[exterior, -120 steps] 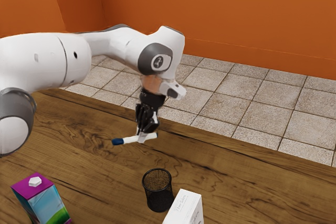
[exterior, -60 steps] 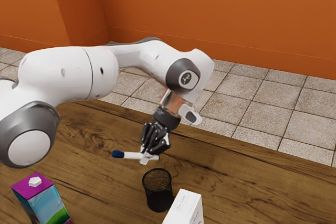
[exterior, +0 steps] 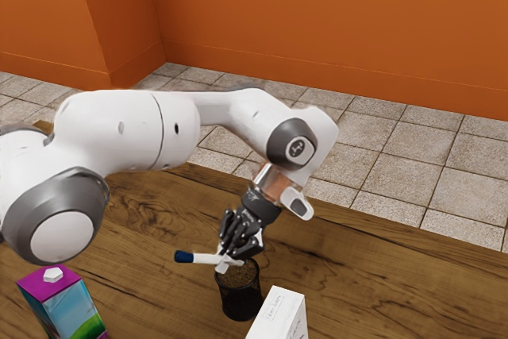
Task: Put the marker into the pen holder.
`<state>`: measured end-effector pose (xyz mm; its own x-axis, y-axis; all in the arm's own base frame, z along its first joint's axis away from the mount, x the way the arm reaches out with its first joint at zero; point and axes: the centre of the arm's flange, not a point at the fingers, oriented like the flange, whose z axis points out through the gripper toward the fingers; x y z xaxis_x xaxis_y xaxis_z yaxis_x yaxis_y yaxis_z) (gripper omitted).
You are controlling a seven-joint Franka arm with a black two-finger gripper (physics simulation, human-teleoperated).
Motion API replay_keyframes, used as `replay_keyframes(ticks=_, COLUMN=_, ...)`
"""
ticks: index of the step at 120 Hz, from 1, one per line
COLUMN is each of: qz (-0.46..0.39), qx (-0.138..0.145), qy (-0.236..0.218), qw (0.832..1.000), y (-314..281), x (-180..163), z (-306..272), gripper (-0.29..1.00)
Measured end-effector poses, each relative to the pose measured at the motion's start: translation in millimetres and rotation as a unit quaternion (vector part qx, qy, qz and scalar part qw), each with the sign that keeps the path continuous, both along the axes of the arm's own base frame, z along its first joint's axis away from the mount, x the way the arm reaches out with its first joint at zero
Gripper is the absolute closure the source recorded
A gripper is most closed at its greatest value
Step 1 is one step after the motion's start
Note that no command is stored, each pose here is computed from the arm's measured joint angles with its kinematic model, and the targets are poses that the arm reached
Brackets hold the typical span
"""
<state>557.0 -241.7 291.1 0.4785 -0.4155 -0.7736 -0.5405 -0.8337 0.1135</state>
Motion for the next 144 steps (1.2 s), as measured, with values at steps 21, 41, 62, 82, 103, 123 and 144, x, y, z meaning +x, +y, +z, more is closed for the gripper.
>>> replay_keyframes(ticks=21, qz=0.000, qx=-0.001, qy=-0.006, qw=1.000, y=-5, x=6, z=-8, gripper=0.81)
replay_keyframes(ticks=41, qz=0.000, qx=0.000, qy=-0.011, qw=1.000, y=-7, x=10, z=-13, gripper=0.82)
replay_keyframes(ticks=62, qz=0.000, qx=0.001, qy=-0.015, qw=1.000, y=-8, x=12, z=-11, gripper=0.88)
replay_keyframes(ticks=82, qz=-0.001, qx=0.003, qy=-0.015, qw=1.000, y=-8, x=12, z=-10, gripper=0.76)
replay_keyframes(ticks=103, qz=0.004, qx=0.004, qy=-0.008, qw=1.000, y=-8, x=10, z=-10, gripper=0.65)
replay_keyframes(ticks=123, qz=0.008, qx=0.007, qy=-0.003, qw=1.000, y=-8, x=8, z=-9, gripper=0.54)
replay_keyframes(ticks=144, qz=0.010, qx=0.010, qy=0.000, qw=1.000, y=-7, x=8, z=-8, gripper=0.45)
